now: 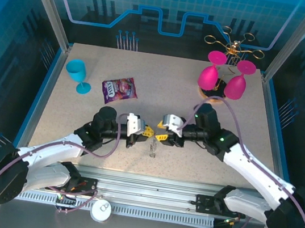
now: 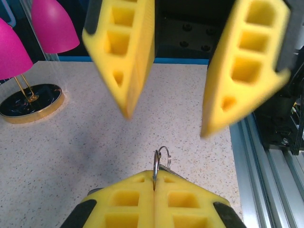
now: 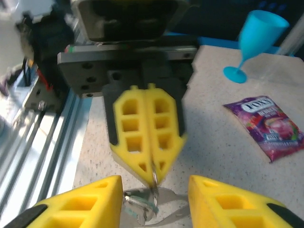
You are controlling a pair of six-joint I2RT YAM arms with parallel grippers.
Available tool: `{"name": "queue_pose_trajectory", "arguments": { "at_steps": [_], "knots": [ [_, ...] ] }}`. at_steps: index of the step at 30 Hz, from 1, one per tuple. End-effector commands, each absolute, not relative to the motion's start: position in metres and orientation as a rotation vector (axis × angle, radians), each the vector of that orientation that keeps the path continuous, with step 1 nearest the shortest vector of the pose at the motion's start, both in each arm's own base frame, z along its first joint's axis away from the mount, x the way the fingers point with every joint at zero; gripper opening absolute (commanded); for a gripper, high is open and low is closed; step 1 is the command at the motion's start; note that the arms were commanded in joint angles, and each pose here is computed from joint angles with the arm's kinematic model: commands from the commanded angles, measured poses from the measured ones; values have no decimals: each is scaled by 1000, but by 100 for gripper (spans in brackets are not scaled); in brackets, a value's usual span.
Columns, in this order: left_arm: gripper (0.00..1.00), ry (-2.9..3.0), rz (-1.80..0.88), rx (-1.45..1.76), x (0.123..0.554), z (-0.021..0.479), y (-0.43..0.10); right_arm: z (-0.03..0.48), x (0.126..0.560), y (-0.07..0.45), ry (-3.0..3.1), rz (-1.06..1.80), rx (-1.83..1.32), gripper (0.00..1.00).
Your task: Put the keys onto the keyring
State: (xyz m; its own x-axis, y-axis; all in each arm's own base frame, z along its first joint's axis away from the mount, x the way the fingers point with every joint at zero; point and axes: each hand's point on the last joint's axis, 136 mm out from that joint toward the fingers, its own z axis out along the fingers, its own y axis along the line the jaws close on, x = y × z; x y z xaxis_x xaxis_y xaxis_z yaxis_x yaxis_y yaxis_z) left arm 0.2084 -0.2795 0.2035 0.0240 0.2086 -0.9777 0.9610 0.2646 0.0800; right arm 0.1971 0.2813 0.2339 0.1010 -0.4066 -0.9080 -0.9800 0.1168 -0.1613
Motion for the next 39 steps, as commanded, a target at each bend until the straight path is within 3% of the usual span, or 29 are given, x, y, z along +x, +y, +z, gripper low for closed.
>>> {"name": "queue_pose_trajectory", "arguments": {
  "at_steps": [1,8,12,15,19,21,32,33,37,39],
  "knots": [
    [0,1323,-859,1149,203,219,-277,246,199,277,1420,889,-1269,42],
    [0,1292,-884,1134,202,221,-279,228,198,283,1447,951,-1214,40],
    [0,1286,-893,1125,202,223,-279,224,203,290,1441,971,-1209,33],
    [0,1293,-896,1123,202,222,-280,224,203,292,1436,995,-1202,24],
    [0,1288,-889,1113,203,223,-279,220,201,292,1457,1009,-1208,4],
    [0,1278,-888,1106,203,225,-278,215,199,290,1478,1006,-1215,0],
    [0,1195,-969,1040,203,246,-283,217,195,305,1479,1065,-1271,2],
    [0,1197,-968,1038,203,245,-283,220,196,306,1474,1065,-1269,4],
    [0,1213,-953,1036,206,240,-283,227,201,297,1474,1036,-1212,29],
    [0,1222,-949,1036,207,237,-283,232,202,291,1436,1016,-1191,33]
  ]
}}
